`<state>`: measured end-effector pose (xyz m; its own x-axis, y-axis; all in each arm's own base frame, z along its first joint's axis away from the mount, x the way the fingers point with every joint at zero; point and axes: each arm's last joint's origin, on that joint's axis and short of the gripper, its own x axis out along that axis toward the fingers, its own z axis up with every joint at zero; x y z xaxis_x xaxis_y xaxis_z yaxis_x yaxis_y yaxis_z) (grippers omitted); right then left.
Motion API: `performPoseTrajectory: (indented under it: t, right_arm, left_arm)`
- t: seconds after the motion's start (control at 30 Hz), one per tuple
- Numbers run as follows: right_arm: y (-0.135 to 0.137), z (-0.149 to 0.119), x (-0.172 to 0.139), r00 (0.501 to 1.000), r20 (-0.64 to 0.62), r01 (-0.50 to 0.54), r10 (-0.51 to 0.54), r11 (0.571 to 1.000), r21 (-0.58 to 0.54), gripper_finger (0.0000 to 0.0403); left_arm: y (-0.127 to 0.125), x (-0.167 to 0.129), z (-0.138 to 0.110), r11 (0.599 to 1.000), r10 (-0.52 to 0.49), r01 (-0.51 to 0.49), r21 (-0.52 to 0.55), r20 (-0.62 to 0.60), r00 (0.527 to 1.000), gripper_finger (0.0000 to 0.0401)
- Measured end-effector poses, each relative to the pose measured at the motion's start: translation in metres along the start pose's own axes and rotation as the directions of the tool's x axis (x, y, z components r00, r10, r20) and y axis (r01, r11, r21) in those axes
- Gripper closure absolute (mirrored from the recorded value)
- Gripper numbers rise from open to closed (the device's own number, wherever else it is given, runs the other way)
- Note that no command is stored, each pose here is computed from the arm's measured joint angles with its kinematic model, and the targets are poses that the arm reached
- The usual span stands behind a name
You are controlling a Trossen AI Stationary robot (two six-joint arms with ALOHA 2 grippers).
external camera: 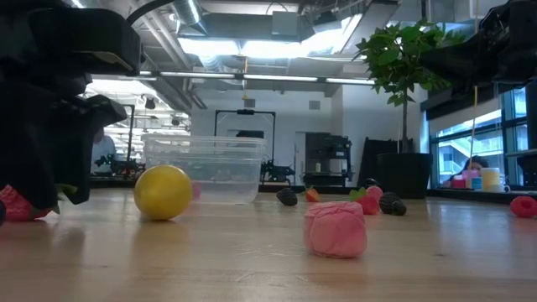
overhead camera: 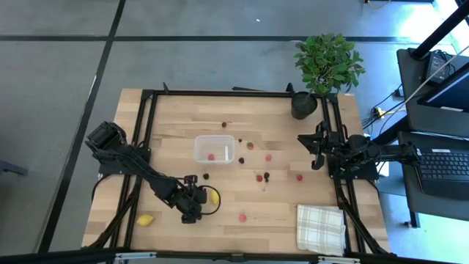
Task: Pick and placing Produce into tupperware
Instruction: Put the bottom strawberry into the transparent bin
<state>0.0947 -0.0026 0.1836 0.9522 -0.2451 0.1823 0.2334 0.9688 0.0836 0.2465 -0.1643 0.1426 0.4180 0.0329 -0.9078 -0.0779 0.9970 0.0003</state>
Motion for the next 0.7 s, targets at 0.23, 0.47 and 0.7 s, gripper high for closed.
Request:
performPoseTrajectory:
  t: [0.23,0.47,0.7]
  right_arm:
    - [0.0,0.0,0.0,1.0,0.0,0.0,0.0,1.0,0.0,0.0352]
    - [0.0,0.0,0.0,1.0,0.0,-0.001,0.001,1.0,0.0,0.0352]
    - [0.0,0.0,0.0,1.0,0.0,0.0,0.0,1.0,-0.001,0.0352]
  left_arm:
    - [0.0,-0.0001,0.0001,1.0,0.0,0.0,0.0,0.0,1.0,0.0253]
    - [0.0,-0.0002,0.0001,1.0,0.0,0.0,0.0,0.001,1.0,0.0268]
    - [0.0,-0.0002,0.0001,1.0,0.0,0.0,0.0,0.001,1.0,0.0321]
